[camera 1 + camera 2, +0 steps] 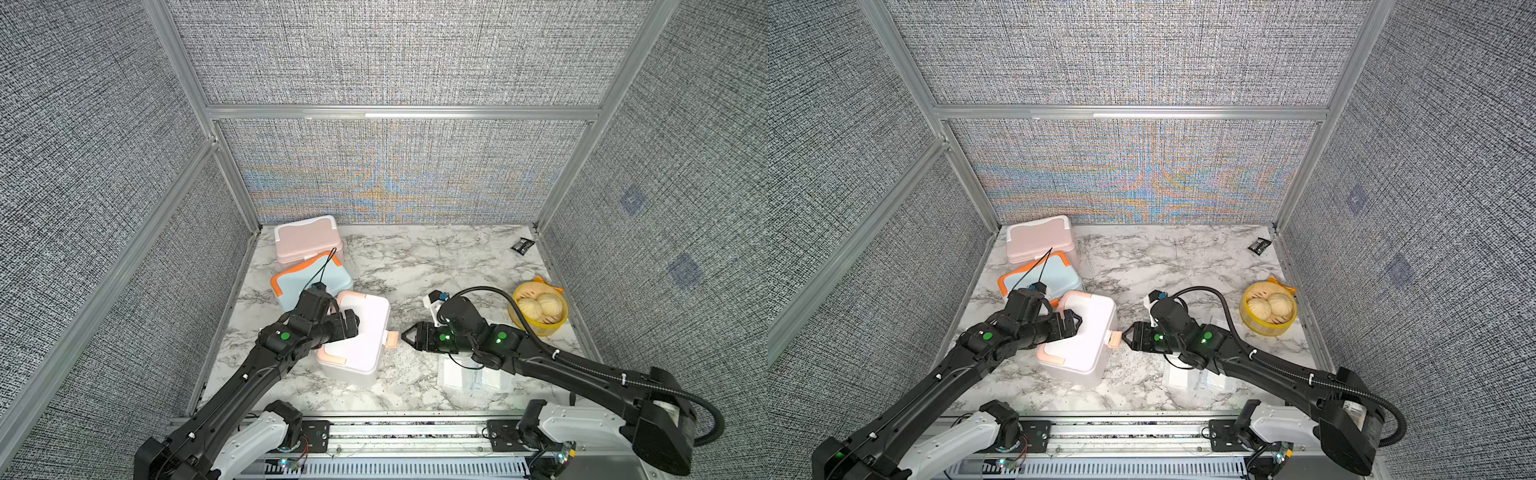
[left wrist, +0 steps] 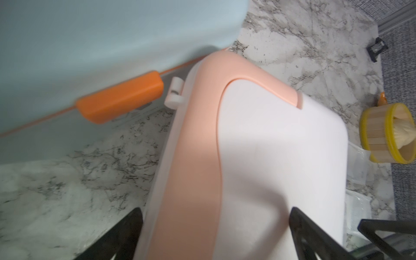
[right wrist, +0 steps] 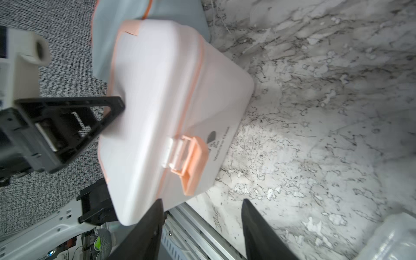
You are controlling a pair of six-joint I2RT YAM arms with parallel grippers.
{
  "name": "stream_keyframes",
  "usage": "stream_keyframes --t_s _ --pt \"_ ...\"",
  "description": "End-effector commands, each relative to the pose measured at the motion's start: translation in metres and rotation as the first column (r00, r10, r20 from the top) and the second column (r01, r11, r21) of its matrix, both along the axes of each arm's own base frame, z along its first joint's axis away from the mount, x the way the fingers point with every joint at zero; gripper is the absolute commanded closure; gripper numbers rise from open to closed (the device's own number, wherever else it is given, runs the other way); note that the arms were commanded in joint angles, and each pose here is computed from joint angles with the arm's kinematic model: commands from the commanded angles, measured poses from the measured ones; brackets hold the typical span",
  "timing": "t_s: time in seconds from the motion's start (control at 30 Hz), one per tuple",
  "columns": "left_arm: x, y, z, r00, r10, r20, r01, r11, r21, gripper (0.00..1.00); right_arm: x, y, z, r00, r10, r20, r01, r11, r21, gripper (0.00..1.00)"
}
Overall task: Open first aid kits and take out gauze
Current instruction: Open the fastener of the first aid kit, then open the lid of the first aid kit.
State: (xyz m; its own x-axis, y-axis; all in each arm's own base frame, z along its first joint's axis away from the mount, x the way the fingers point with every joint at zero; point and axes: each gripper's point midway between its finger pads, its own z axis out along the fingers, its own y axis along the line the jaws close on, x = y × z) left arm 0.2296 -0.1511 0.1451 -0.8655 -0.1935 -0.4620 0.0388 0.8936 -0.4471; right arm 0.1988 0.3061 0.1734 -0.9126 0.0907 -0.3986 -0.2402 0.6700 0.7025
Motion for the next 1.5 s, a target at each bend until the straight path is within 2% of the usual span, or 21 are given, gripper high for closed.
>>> stream_keyframes --t_s 0.0,0.2,0.6,0.9,1.27,1.47 --pt "-0.014 -0.017 -0.007 0.997 -0.049 -0.067 0.042 0.994 -0.1 0.02 0.001 0.01 0.024 0.997 0.039 0.061 -0.044 0.997 0.07 0.45" --pt "-0.023 -0.023 -0.009 0.996 -0.051 -0.069 0.04 0.988 -0.147 0.02 0.003 0.028 0.043 0.993 0.092 0.076 -0.104 0.979 0.177 0.4" --pt "-0.019 -0.019 -0.006 0.998 -0.059 -0.017 0.058 0.994 -0.096 0.01 0.029 0.032 0.01 0.997 0.077 0.007 -0.078 0.991 0.105 0.4" --pt "-0.018 -0.031 0.004 0.995 -0.101 0.009 0.101 0.982 -0.16 0.01 0.027 0.037 0.001 0.995 0.095 -0.034 -0.091 0.989 0.118 0.4" --pt "-0.019 -0.042 0.001 0.992 -0.12 -0.027 0.112 0.97 -0.214 0.01 0.021 0.047 0.011 0.99 0.136 -0.041 -0.124 0.968 0.218 0.4" --pt "-0.018 -0.043 0.006 0.993 -0.116 -0.011 0.111 0.968 -0.227 0.01 0.015 0.041 0.026 0.992 0.115 -0.055 -0.096 0.959 0.267 0.4"
